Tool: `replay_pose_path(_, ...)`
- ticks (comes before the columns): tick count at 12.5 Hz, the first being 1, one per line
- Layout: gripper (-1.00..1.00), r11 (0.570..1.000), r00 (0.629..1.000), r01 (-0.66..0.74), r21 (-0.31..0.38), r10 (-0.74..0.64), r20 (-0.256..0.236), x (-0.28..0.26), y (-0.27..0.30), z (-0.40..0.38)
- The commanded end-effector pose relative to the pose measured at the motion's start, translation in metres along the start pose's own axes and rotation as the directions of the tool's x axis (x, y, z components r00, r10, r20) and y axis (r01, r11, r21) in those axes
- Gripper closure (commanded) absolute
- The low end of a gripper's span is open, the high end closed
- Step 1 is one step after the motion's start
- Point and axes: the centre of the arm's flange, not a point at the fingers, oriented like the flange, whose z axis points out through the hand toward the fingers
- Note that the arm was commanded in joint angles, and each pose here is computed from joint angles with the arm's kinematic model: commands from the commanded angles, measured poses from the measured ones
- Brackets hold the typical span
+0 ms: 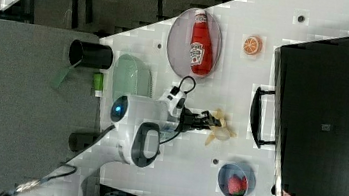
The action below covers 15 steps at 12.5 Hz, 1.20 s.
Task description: Pick Banana and place it in mug.
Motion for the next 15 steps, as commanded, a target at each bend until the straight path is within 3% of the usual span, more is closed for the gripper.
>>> replay_pose_path(1,0.57,0.997,0.978,-0.009,-0.083,-0.009,-0.207,0.005,0.020,-0.151)
replay_pose_path(7,0.57,0.986,0.983,-0.167,-0.023,0.164,-0.085,-0.026,-0.024,-0.295)
replay_pose_path(11,0.57,0.972,0.969,-0.230,-0.051,0.224,-0.107,-0.008,-0.105,-0.307)
replay_pose_path(15,0.57,0.926,0.925,-0.374,-0.049,0.368,-0.095,0.004,-0.190,-0.289)
